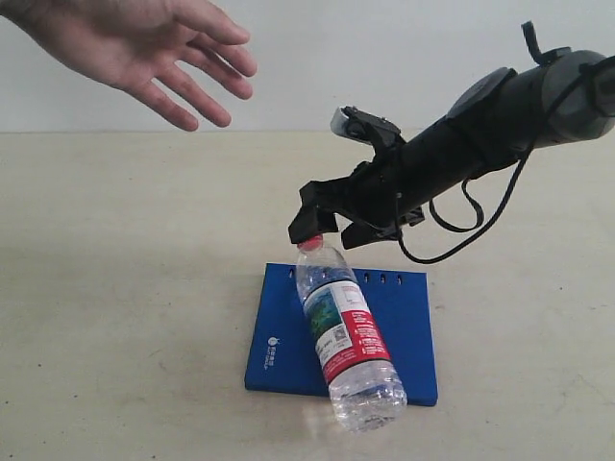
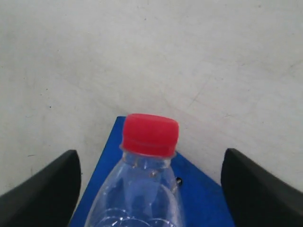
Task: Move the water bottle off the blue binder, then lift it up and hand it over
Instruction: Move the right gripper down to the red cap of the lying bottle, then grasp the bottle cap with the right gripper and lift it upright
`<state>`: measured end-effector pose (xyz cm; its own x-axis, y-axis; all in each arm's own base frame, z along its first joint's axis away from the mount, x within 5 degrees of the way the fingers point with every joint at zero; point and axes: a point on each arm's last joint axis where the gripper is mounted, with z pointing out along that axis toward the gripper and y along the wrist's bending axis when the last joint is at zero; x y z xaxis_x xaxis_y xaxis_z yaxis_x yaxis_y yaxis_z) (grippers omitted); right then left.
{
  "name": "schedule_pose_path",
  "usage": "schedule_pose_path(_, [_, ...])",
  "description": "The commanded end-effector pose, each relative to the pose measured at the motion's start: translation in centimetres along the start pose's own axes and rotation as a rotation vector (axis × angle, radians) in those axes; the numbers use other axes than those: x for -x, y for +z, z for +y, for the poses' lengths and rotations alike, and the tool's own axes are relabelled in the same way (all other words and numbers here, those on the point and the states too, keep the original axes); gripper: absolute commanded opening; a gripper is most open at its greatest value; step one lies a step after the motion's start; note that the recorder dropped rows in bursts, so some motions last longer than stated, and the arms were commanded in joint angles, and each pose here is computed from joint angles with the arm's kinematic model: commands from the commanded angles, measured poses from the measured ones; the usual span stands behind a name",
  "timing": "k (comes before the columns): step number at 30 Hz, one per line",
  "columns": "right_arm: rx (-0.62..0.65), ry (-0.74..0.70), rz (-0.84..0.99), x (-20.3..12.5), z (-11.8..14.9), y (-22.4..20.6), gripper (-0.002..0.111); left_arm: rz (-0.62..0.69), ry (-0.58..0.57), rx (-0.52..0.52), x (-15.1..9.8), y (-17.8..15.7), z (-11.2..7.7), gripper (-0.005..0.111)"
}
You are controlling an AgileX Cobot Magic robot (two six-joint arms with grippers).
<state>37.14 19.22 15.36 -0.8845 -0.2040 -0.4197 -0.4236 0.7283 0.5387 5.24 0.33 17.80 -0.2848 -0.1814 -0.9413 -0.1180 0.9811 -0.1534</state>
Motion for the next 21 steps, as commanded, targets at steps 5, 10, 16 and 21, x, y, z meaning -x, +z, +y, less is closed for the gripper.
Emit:
schedule_pose_path(5, [-0.025,-0.009,-0.010,0.1,-0.5,0.5,0.050,-0.011,-0.001,-0.008,0.1,0.0,-0.1,0.005])
schedule_pose_path(10, [-0.008,0.013,0.044,-0.7,-1.2,1.7,0.050,-0.011,-0.001,-0.008,0.1,0.0,-0.1,0.005])
schedule_pose_path(16, [-0.007,-0.018,0.059,-1.0,-1.6,2.2,0.050,-0.011,-0.001,-0.008,0.1,0.0,-0.1,0.005])
schedule_pose_path(21, [-0.002,-0.024,0.064,-1.1,-1.5,2.2,0.036,-0.011,-0.001,-0.008,0.1,0.0,-0.1,0.005])
